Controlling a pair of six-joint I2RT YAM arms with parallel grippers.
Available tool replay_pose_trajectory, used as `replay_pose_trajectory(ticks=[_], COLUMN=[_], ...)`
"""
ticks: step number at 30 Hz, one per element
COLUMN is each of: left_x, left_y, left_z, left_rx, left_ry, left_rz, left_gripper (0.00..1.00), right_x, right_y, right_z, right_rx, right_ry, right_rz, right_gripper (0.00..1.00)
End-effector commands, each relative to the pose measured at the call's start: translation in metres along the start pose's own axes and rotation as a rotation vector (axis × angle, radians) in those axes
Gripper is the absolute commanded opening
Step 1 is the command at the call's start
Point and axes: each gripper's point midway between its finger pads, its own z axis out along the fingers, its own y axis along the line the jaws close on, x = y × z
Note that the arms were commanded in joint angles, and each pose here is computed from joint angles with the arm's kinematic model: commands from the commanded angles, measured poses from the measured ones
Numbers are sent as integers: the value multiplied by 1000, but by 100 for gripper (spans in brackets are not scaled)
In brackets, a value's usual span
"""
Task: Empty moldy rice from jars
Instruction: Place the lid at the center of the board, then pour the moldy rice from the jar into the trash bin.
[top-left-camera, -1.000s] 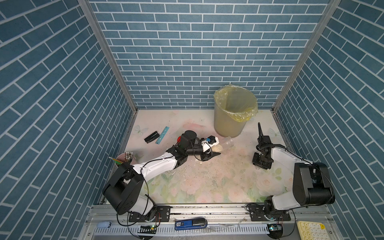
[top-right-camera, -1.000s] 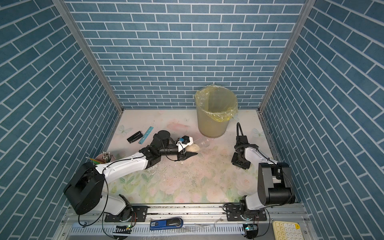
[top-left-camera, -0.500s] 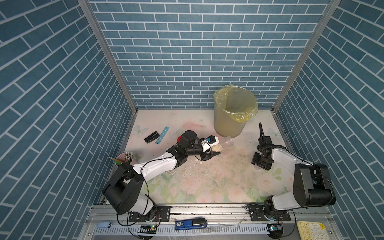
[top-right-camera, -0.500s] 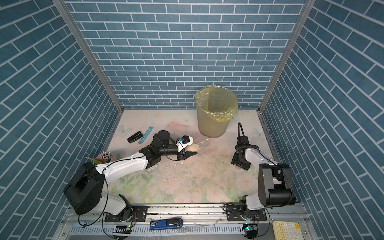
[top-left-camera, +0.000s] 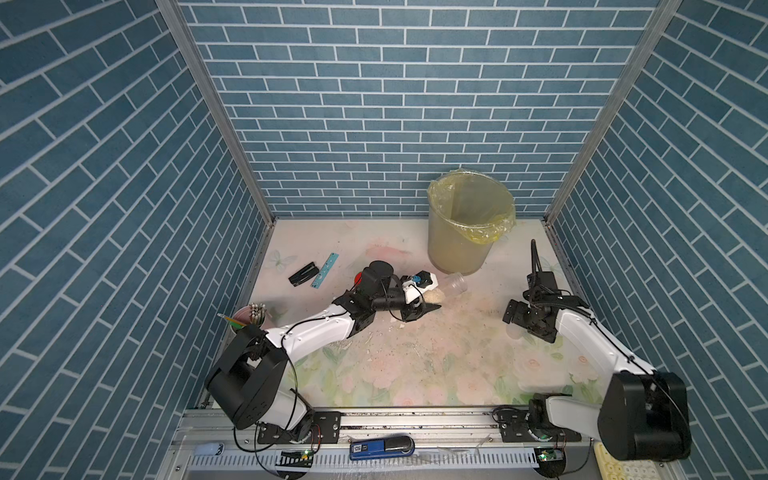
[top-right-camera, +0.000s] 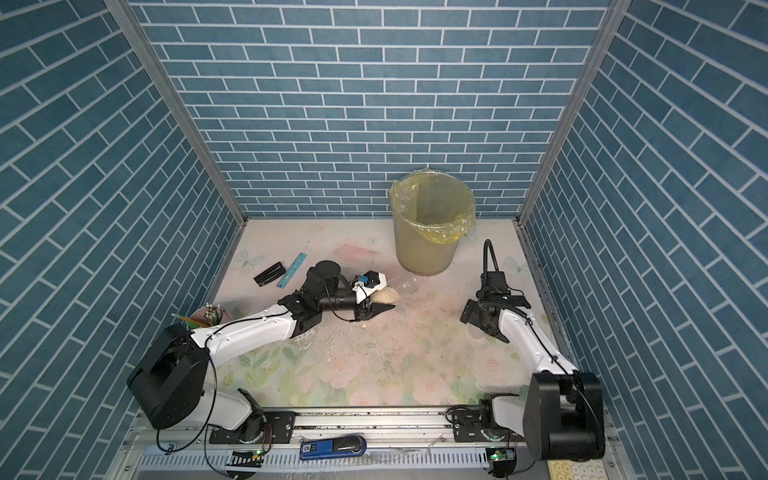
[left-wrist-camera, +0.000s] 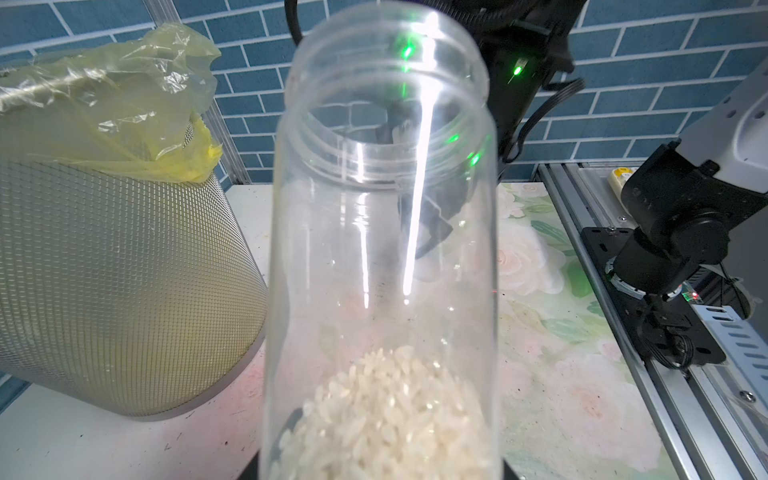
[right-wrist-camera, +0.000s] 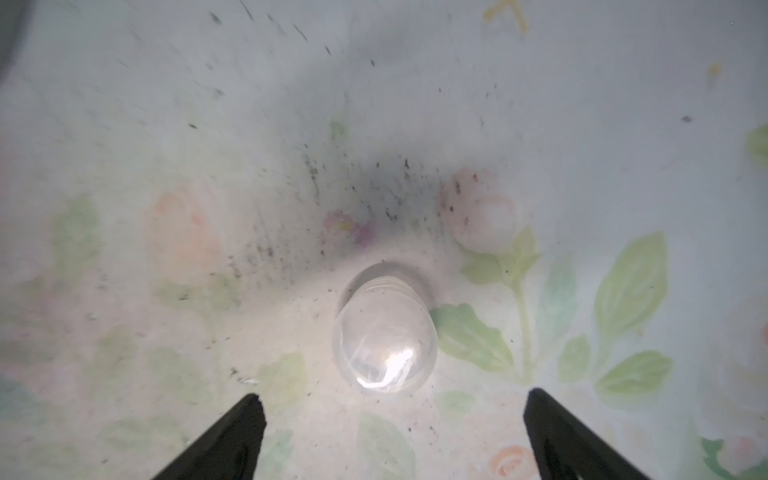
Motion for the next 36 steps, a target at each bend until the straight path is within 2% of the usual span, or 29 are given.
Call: replay_pose_trajectory(ticks=[1,3,8,11,14,22,28,31,36], left_x=[-18,-21,-30,-38,-46,-79,-102,-115,-130], left_y=[2,8,16,20,28,52,85,99,127], left_z=[-2,-1,2,2,5,15,33,36,38], left_rx=[-12,-33,-61,-77,-96,-127,-137,-148,-163], left_ry=[-32,-31,-33,-57,-69,-71,-21,-29,-60], left_rz=[25,16,1,-5,-17,-15,13,38,47], left_gripper=[0,0,0,0,0,0,0,0,0], right_x=[-15,-19,-10,-4,1,-14,-44,-70,-121], right_y=[13,33,103,130,156,222,239,246,250], right_z=[-52,-80,-154,-185,-207,-227,-232,-234,-235], right_rx=[-113,-254,-723,-877,-958,-992,-893,-876,-952], right_ry=[-120,-184,-267,-324,-381,-403,-443,-469,-456], right_rz=[-37,-59,-106,-144,-197,-348,-397,-356,-202], right_gripper=[98,95,88,88,88,94,98,98,98])
